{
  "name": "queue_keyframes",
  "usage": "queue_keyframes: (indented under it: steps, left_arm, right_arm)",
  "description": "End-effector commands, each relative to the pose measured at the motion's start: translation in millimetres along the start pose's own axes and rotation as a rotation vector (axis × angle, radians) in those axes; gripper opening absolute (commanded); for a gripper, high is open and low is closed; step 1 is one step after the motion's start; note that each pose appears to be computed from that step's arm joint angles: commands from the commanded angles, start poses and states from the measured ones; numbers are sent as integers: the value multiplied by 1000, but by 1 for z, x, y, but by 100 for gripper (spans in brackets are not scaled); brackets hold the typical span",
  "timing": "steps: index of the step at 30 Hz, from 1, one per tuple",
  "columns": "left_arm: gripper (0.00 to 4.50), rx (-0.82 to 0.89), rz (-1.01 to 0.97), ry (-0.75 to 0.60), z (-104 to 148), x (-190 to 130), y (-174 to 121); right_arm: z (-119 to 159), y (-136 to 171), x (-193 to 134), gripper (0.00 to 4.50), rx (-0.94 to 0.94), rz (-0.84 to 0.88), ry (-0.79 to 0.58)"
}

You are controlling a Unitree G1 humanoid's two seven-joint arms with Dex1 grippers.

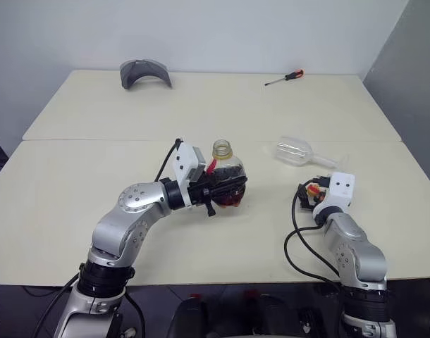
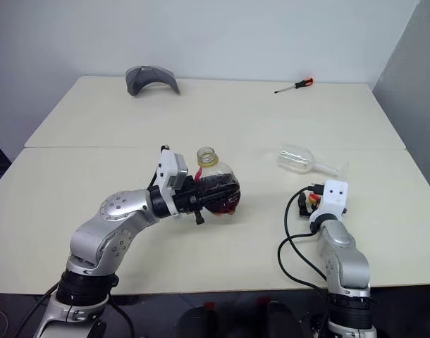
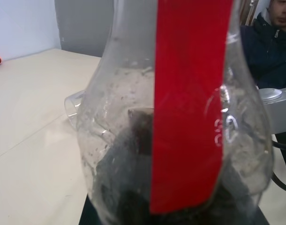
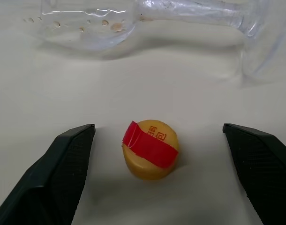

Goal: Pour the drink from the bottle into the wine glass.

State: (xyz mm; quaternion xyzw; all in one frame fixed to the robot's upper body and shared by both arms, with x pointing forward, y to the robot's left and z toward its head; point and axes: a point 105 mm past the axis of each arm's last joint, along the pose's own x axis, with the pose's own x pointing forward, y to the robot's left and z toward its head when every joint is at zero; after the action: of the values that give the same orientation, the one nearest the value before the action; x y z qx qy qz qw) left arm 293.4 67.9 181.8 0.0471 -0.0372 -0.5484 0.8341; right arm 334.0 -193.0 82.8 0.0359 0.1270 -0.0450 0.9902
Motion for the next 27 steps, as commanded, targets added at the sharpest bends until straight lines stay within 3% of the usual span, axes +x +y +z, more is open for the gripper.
queue_keyframes:
  steps: [1, 7, 11, 15, 22, 27]
  left_arm:
    - [101, 37, -15, -45, 13, 0, -6]
    - [101, 22, 103, -34, 10, -9, 12]
    - [101, 43, 296, -17, 6, -16, 42]
    - [101, 57, 508, -46, 17, -25, 79]
    - [101, 93, 751, -64, 25, -46, 122]
    - [101, 137, 968, -73, 34, -85, 160]
  right_arm:
    - [29, 5, -13, 447, -24, 60, -83]
    - [57, 19, -41, 447, -107, 284, -146]
    - [55, 56, -67, 447, -223, 680, -131]
    - [79, 86, -86, 447, -163, 947, -225]
    - [119, 131, -87, 447, -162, 1114, -405]
    - [137, 165, -94, 447, -161, 1210, -472]
